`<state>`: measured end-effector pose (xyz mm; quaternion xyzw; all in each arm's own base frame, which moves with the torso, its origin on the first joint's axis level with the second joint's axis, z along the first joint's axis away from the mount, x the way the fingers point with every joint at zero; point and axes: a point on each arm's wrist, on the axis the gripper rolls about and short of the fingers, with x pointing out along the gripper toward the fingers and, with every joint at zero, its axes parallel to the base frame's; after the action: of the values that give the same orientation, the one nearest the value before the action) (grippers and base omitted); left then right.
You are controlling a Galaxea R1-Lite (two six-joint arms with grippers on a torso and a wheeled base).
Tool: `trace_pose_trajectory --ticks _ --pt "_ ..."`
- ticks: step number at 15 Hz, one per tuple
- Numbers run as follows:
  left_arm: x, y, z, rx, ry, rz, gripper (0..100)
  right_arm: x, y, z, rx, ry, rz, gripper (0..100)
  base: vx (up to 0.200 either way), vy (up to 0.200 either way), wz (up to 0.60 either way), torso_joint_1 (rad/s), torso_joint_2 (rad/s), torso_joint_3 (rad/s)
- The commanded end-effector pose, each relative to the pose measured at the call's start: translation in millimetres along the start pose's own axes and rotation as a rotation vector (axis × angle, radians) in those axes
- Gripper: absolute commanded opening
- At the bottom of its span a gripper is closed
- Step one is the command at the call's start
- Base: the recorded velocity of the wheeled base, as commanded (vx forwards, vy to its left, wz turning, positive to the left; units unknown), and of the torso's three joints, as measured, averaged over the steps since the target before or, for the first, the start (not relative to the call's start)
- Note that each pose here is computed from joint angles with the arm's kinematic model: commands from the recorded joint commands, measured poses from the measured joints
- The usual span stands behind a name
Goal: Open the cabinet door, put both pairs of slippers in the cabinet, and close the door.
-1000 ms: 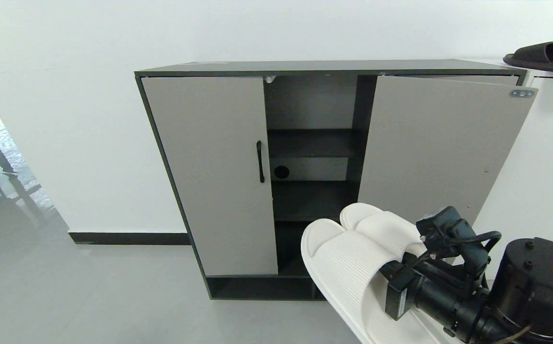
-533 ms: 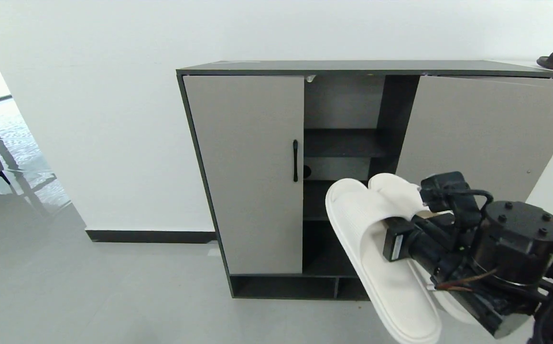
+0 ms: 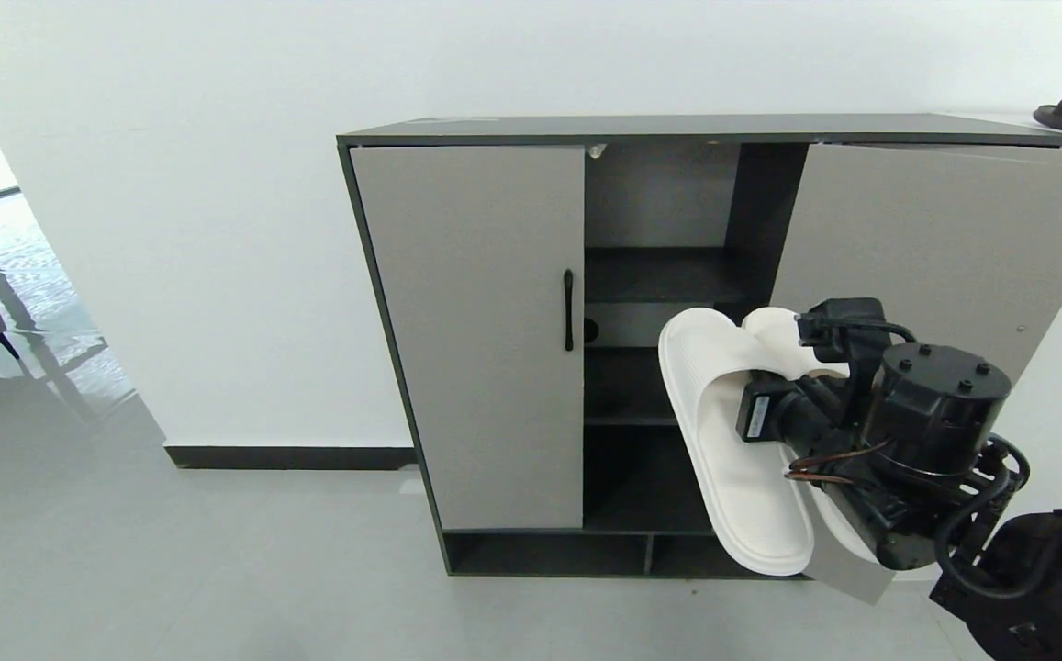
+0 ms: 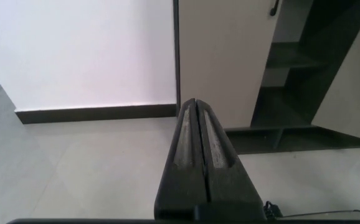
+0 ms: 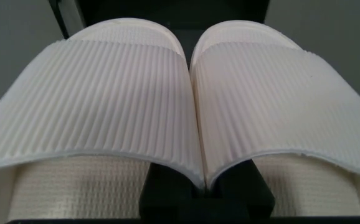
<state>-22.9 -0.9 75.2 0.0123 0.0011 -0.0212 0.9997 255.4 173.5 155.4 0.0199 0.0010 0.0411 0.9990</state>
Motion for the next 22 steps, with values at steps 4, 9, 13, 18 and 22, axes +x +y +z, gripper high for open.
trace_pose_trajectory --ticks 4,9,13,18,22 --pt "0 0.0 0.0 0.000 0.002 0.001 0 4 1 -7 -0.009 0.017 -0.002 0 0.000 0.000 0.00 0.000 0.00 0.000" --pt "0 0.0 0.0 0.000 0.002 -0.001 0 7 -1 -4 -0.004 0.008 -0.009 0 0.160 0.000 0.00 0.001 0.00 0.003" --pt "0 0.0 0.0 0.001 0.002 -0.001 0 9 -3 -3 -0.002 0.004 -0.017 0 0.200 0.000 0.00 0.002 0.00 0.001" --pt "0 0.0 0.0 0.001 0.002 -0.001 0 9 -5 -2 -0.001 0.000 -0.027 0 0.200 0.000 0.00 0.004 0.00 0.001" --pt "0 0.0 0.0 0.001 0.002 0.001 0 14 -1 25 0.029 -0.091 -0.023 0 0.200 0.000 0.00 0.001 0.00 0.005"
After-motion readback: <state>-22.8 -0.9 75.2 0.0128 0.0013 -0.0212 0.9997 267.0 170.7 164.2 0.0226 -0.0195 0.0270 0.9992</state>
